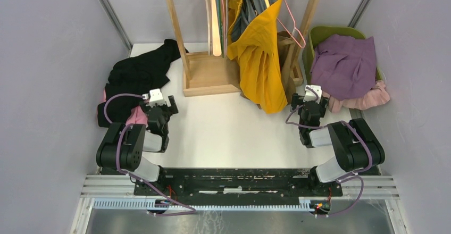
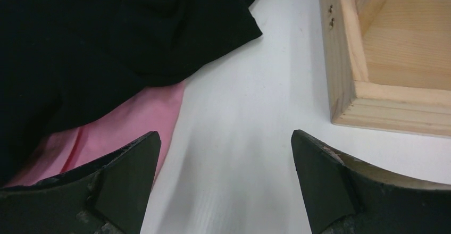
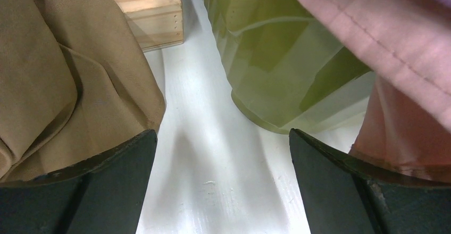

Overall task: Place the skirt on the hanger
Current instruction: Reset both arms

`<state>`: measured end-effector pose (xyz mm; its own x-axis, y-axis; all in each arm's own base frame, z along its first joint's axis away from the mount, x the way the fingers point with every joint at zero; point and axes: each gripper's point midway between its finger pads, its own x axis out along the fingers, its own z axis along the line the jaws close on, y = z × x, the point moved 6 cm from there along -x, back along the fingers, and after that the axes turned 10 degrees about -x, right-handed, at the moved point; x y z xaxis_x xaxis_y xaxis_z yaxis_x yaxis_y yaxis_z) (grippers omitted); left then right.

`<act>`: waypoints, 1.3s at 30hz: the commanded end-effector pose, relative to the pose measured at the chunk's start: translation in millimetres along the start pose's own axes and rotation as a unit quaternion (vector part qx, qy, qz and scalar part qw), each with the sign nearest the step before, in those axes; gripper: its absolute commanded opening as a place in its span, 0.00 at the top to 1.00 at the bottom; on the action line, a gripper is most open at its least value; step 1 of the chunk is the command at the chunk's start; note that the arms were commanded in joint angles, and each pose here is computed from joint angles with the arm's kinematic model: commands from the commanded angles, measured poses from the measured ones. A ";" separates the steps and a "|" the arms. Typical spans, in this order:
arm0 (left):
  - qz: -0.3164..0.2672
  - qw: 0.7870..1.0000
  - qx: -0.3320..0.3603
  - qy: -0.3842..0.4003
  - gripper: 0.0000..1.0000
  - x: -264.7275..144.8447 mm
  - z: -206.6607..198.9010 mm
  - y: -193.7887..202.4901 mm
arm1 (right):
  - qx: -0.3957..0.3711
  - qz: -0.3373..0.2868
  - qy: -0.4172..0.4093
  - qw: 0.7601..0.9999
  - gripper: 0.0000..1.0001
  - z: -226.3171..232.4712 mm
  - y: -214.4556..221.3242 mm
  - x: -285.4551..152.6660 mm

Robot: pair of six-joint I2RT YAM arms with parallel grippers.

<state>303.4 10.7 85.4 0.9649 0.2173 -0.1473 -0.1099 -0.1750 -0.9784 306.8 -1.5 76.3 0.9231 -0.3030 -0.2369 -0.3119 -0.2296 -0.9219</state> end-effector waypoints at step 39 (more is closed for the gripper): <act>-0.049 0.997 -0.042 -0.042 0.01 1.2 6.7 -16.4 | 0.011 -0.012 0.002 1.000 0.00 -2.4 -17.1 8.9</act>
<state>301.8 18.5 87.4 0.9470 0.2924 -0.1330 -0.0749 -0.2017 -0.9766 308.7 -3.4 72.3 0.9124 -0.2990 -0.2795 -0.3544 -0.2358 -0.9048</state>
